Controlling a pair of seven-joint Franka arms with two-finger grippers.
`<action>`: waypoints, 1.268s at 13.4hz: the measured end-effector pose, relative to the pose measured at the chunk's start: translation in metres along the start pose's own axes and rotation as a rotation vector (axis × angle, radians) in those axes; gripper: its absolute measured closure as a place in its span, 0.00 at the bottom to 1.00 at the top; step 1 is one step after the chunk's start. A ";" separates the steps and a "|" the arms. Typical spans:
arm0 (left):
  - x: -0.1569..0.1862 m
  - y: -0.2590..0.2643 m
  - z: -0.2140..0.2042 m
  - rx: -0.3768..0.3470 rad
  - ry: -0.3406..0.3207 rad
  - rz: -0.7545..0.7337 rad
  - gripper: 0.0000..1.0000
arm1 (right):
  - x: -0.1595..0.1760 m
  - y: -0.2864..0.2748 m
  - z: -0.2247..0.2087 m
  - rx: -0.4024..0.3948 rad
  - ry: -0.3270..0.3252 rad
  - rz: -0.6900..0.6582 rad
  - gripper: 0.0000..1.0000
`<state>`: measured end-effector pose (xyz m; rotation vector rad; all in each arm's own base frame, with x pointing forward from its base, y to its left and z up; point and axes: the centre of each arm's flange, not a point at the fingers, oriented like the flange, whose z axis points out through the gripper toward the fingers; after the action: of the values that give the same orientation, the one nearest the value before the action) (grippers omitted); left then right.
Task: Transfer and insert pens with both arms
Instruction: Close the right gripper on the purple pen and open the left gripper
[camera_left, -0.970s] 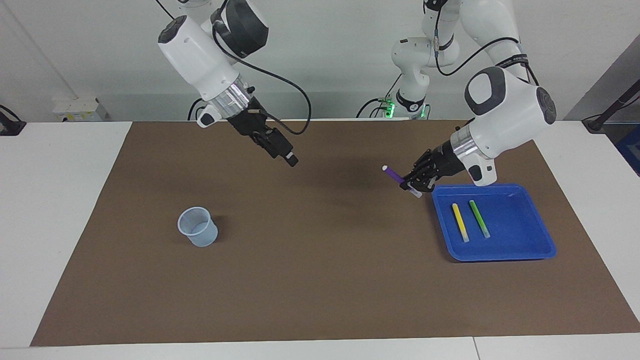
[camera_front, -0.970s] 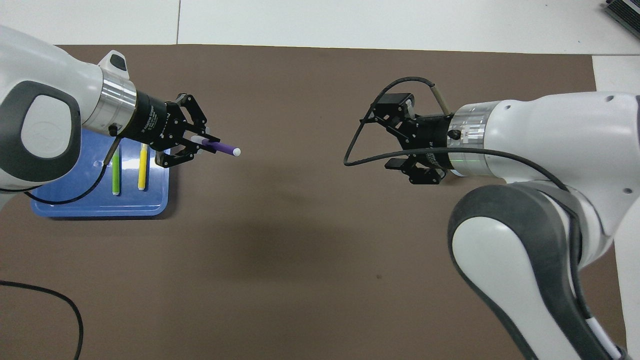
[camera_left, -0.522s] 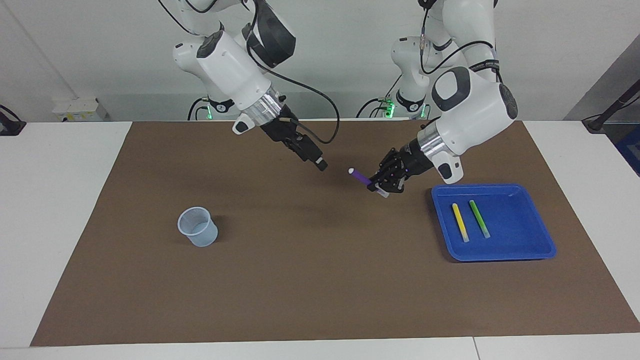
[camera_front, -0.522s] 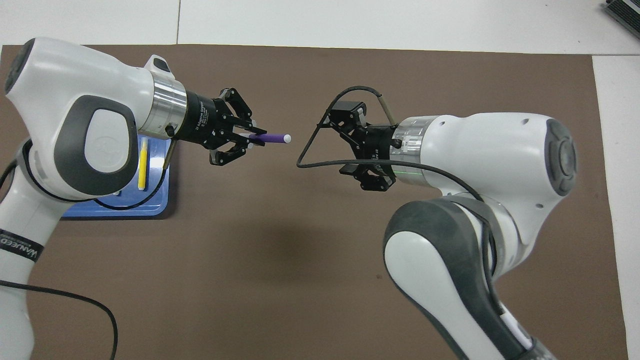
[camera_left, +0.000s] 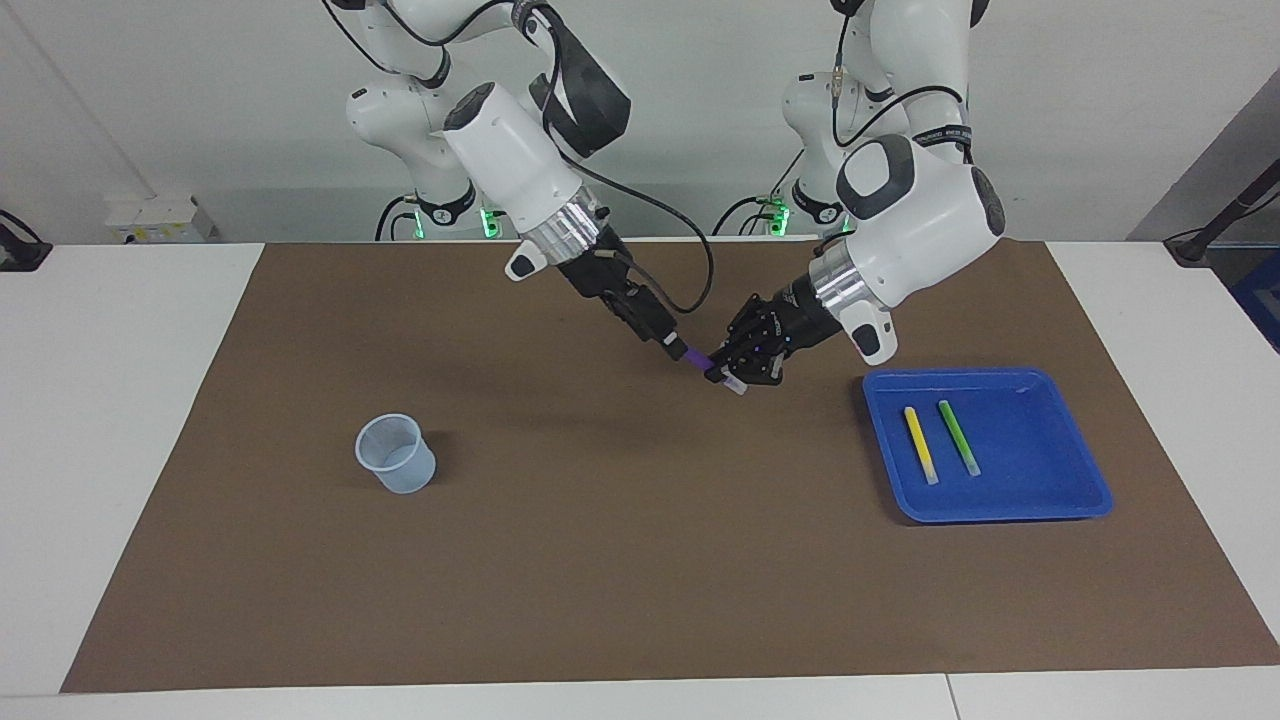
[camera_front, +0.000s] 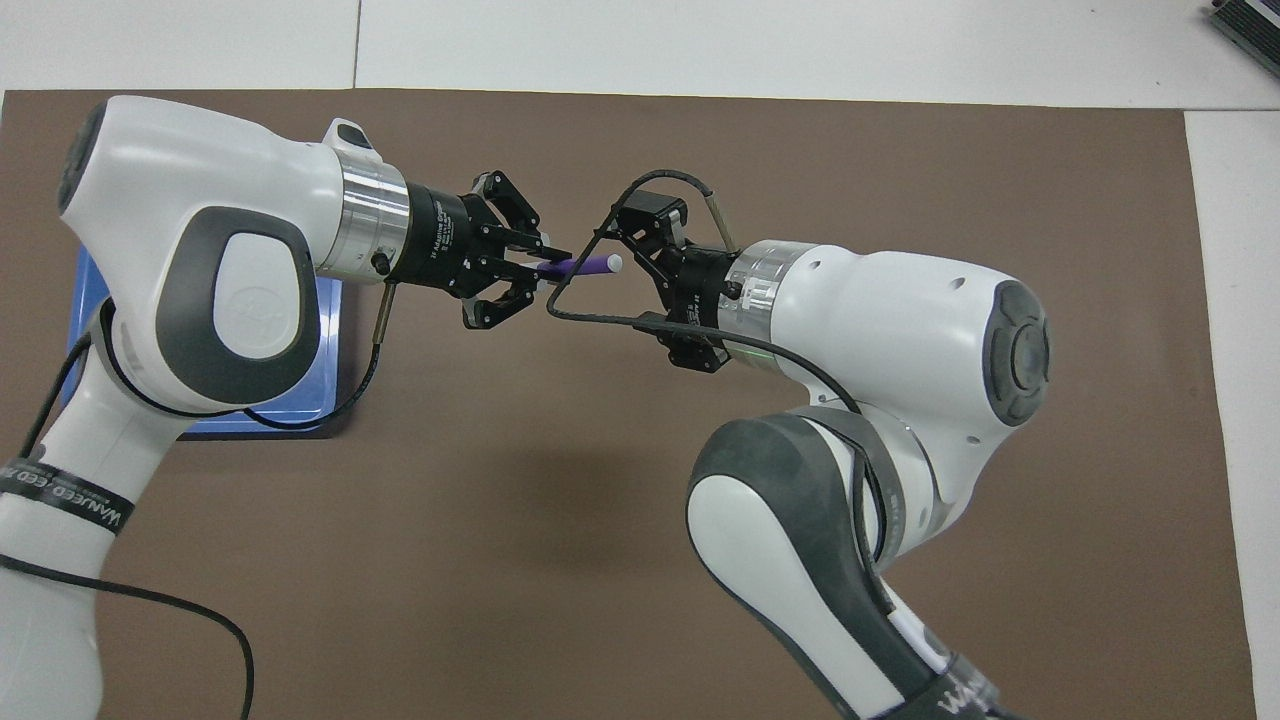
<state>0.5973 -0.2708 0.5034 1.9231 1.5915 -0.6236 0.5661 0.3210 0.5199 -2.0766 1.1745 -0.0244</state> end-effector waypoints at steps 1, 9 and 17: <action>0.000 0.000 0.000 0.000 0.000 -0.001 0.83 | -0.004 -0.003 -0.001 0.008 -0.007 0.001 0.00; 0.000 0.000 0.000 -0.004 -0.010 -0.007 0.83 | -0.004 -0.004 0.000 0.017 -0.007 0.004 0.34; 0.000 0.001 -0.001 -0.007 -0.009 -0.008 0.83 | -0.004 -0.004 0.000 0.018 -0.006 0.005 0.79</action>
<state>0.5981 -0.2702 0.5039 1.9070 1.5942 -0.6288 0.5670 0.3252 0.5240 -2.0570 1.1714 -0.0260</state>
